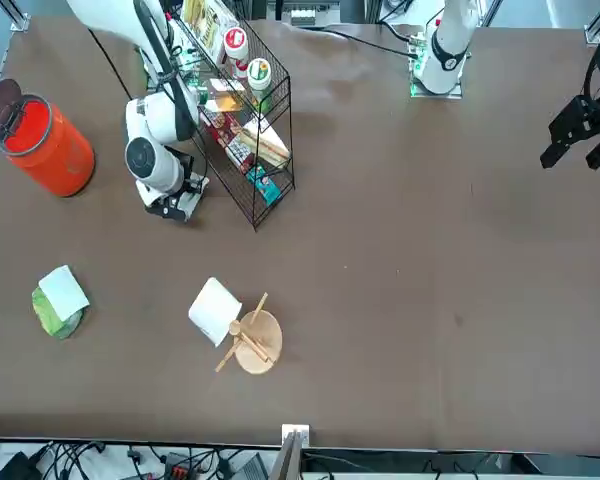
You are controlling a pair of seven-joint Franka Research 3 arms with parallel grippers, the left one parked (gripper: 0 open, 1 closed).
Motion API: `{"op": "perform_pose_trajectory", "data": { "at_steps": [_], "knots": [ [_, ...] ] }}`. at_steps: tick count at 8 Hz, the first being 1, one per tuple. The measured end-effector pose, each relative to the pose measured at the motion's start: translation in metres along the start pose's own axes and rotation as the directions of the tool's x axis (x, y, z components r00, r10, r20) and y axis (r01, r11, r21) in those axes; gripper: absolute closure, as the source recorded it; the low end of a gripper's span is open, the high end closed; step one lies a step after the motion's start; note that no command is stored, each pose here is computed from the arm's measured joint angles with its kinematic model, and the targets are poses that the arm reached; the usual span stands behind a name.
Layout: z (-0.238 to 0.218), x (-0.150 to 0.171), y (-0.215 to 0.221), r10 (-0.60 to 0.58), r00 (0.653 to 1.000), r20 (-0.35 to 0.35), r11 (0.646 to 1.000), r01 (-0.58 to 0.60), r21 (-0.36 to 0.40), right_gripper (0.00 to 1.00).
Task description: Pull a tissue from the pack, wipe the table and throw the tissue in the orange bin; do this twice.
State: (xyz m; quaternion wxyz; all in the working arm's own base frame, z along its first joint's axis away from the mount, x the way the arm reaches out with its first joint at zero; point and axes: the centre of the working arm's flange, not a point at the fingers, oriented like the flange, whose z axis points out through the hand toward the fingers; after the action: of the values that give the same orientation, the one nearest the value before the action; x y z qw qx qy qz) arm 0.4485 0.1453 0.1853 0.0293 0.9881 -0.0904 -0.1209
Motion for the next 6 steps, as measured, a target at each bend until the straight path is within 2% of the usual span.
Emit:
{"op": "perform_pose_trajectory", "data": {
  "at_steps": [6],
  "knots": [
    [-0.011,0.02,-0.02,0.032,0.996,-0.082,0.999,-0.029,0.037,0.99]
  ]
}}
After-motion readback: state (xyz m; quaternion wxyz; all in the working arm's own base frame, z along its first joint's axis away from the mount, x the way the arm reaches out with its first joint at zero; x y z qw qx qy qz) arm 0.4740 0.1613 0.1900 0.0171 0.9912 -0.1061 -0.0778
